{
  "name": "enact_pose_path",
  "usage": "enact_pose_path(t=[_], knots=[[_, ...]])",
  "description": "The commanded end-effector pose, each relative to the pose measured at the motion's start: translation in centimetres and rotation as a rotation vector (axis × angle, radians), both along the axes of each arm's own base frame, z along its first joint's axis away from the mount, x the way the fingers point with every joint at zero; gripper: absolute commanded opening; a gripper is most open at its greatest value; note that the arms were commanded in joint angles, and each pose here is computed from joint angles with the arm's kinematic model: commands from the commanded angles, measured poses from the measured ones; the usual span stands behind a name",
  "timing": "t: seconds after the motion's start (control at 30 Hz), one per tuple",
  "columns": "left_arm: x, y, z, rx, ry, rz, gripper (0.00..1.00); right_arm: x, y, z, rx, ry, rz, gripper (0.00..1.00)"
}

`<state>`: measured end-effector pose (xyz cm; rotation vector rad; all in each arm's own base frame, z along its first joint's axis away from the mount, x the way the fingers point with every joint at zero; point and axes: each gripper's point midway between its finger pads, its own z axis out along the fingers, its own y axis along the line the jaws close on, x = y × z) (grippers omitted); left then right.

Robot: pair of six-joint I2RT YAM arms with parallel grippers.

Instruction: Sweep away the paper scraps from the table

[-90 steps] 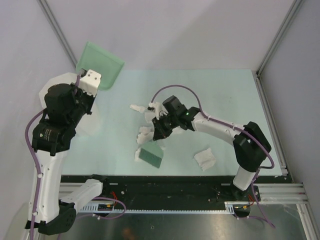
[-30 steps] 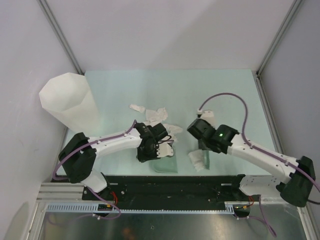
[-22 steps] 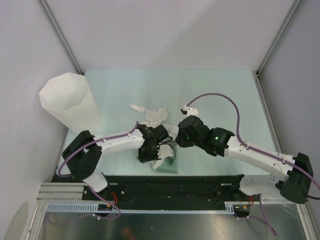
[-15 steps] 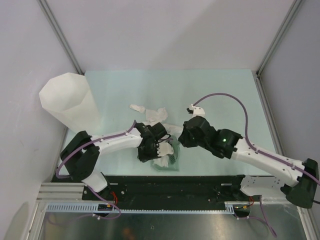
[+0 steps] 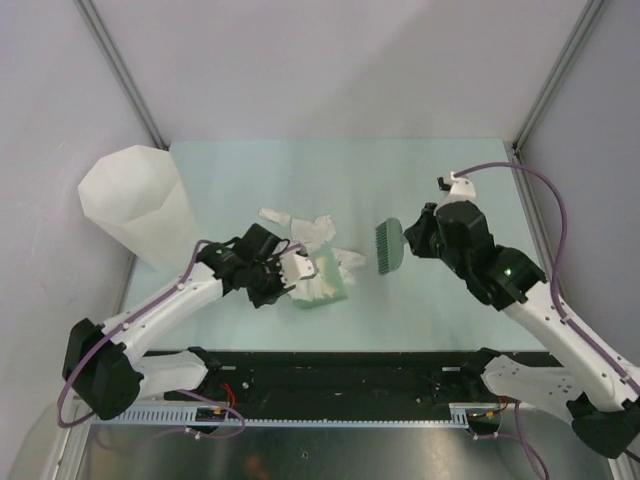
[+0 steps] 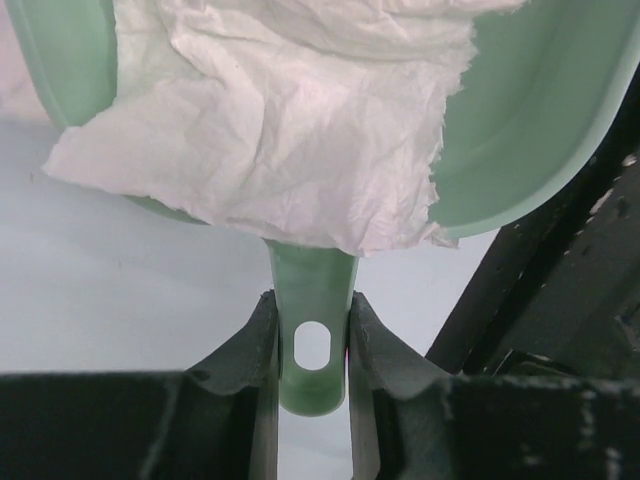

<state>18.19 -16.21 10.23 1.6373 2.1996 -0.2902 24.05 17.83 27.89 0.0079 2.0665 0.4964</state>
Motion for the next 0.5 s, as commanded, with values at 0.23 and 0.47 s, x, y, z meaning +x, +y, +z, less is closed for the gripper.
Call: enact_pose_path(t=[0.23, 0.47], knots=[[-1.1, 12.0, -3.4, 0.260, 0.042, 0.206, 0.00, 2.6, 1.7, -8.5, -0.233, 0.242, 0.068, 0.00], [0.6, 14.1, -4.1, 0.341, 0.051, 0.256, 0.00, 5.3, 2.5, -10.6, -0.412, 0.191, 0.055, 0.00]])
